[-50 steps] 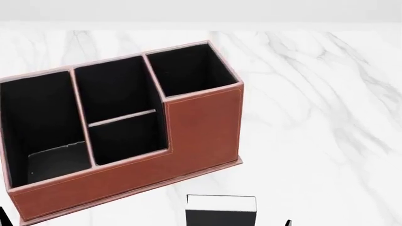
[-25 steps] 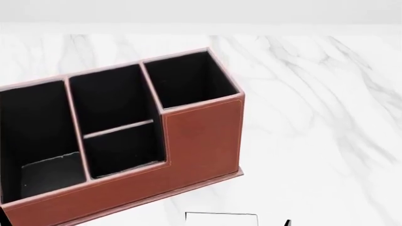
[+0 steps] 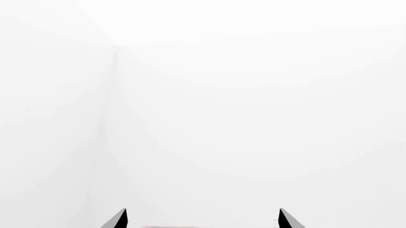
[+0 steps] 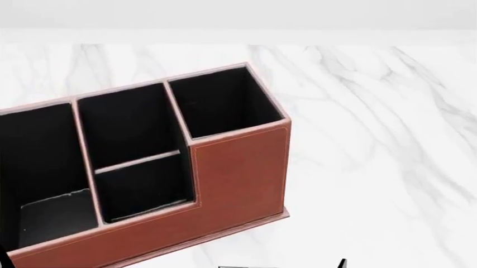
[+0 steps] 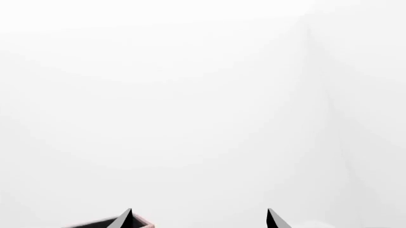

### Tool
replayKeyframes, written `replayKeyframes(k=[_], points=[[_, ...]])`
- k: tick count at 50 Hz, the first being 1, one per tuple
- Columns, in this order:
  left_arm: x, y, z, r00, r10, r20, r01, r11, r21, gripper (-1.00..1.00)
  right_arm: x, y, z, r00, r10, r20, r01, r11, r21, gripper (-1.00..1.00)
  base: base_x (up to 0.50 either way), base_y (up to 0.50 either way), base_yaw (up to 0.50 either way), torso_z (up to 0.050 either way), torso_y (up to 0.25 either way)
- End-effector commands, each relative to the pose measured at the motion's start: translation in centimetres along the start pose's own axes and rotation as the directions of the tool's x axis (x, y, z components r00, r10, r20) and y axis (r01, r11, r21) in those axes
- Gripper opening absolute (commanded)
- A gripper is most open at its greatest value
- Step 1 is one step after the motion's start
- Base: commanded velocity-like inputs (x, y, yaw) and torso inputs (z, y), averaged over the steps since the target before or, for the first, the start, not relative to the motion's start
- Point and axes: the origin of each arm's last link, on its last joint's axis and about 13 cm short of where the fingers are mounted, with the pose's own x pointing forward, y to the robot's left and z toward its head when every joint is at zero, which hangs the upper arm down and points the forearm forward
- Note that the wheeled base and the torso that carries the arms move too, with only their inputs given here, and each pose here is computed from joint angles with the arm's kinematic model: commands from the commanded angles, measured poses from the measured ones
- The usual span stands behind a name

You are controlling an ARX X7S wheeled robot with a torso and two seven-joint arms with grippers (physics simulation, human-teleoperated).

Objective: Pick up the book and place it in the back compartment of the caddy.

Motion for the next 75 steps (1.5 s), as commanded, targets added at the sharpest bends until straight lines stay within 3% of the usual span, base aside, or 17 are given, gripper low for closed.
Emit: replayKeyframes(k=[1, 75], points=[[-0.01, 0.03, -0.02, 1.0, 0.0, 0.0, 0.0, 1.0, 0.0, 1.0, -0.03, 0.0, -0.03, 1.0, -0.006, 0.006, 0.007, 1.0, -0.004, 1.0, 0.0, 0.0, 0.0, 0.0, 0.0], [0.01, -0.03, 0.01, 1.0, -0.006, -0.004, 0.006, 1.0, 0.003, 1.0, -0.04, 0.14, -0.08, 1.0, -0.005, 0.01, 0.005, 0.999, -0.034, 1.0, 0.0, 0.04, 0.0, 0.0, 0.0]])
